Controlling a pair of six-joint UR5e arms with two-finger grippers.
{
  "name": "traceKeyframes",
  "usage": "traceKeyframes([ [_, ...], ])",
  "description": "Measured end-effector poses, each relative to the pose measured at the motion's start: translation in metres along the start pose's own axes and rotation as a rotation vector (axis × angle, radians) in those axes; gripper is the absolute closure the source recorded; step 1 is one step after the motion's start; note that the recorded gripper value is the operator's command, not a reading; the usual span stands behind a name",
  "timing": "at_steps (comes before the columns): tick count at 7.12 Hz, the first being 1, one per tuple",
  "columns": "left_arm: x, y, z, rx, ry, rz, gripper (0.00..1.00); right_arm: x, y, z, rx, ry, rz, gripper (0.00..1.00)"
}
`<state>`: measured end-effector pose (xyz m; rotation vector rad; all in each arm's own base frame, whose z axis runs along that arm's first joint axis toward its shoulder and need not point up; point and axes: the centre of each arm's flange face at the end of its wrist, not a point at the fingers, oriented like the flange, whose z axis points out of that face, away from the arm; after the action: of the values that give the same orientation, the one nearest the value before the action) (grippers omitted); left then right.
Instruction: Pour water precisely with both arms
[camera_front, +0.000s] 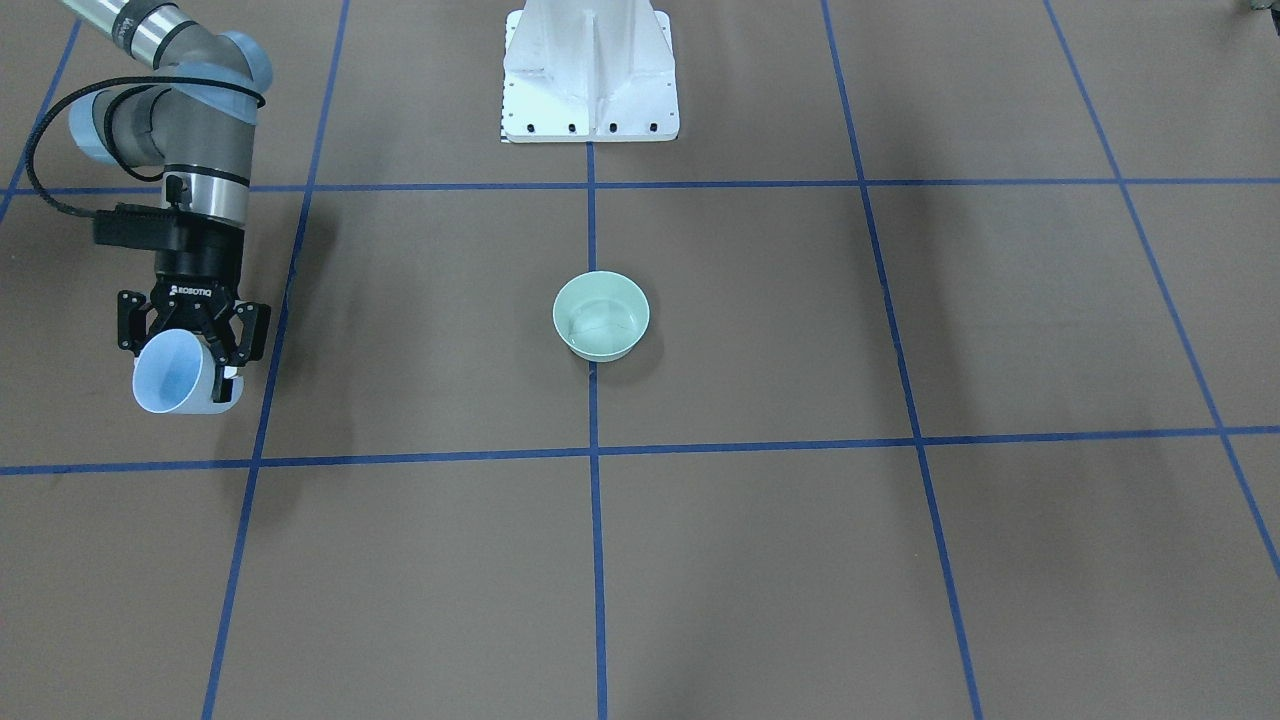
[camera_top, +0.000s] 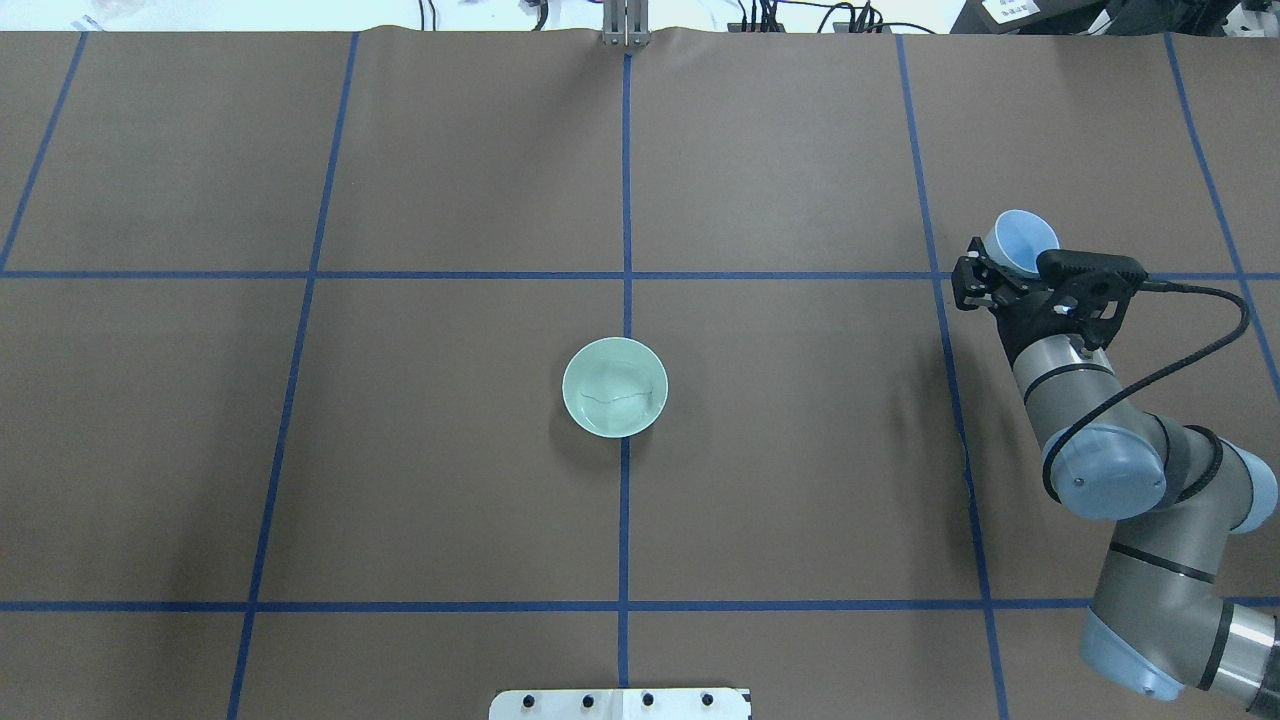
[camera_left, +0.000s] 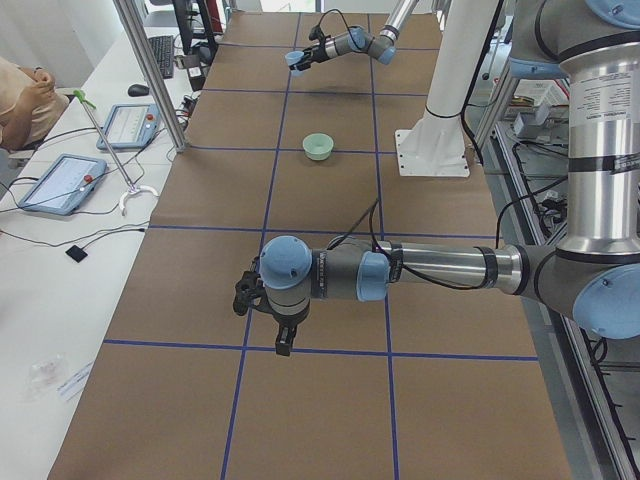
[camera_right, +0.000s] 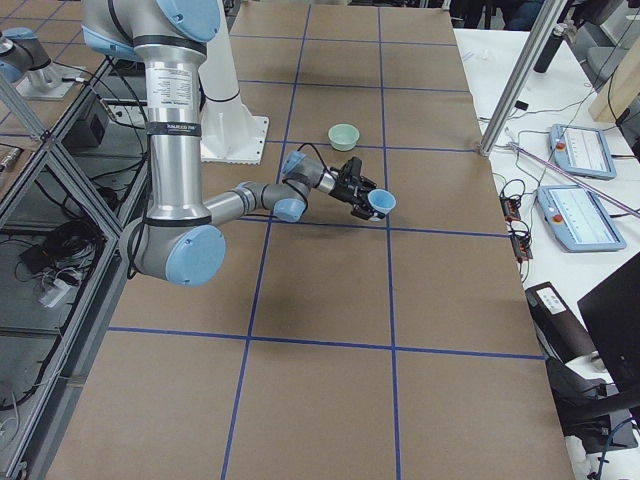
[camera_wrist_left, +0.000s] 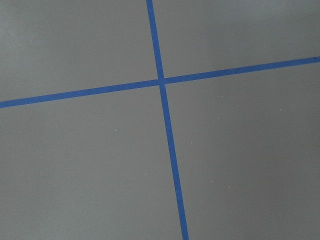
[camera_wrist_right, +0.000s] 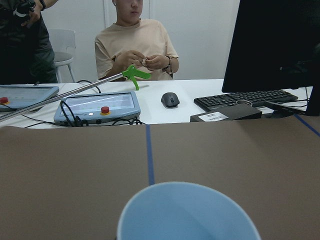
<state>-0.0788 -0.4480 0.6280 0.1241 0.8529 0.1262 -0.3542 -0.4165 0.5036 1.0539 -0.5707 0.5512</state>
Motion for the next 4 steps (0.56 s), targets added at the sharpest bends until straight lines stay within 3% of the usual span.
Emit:
traceKeyframes([
  [1, 0.001, -0.001, -0.001, 0.001, 0.000, 0.001, 0.00, 0.033, 0.027, 0.015, 0.021, 0.003, -0.006, 1.00],
  [2, 0.001, -0.002, -0.001, 0.002, 0.000, 0.002, 0.00, 0.063, 0.046, 0.024, 0.032, 0.003, -0.016, 0.87],
  [3, 0.001, -0.003, -0.001, 0.003, 0.000, 0.002, 0.00, 0.081, 0.054, 0.026, 0.035, 0.005, -0.032, 0.27],
  [4, 0.001, -0.004, -0.002, 0.004, 0.000, 0.003, 0.00, 0.089, 0.057, 0.027, 0.036, 0.007, -0.042, 0.01],
])
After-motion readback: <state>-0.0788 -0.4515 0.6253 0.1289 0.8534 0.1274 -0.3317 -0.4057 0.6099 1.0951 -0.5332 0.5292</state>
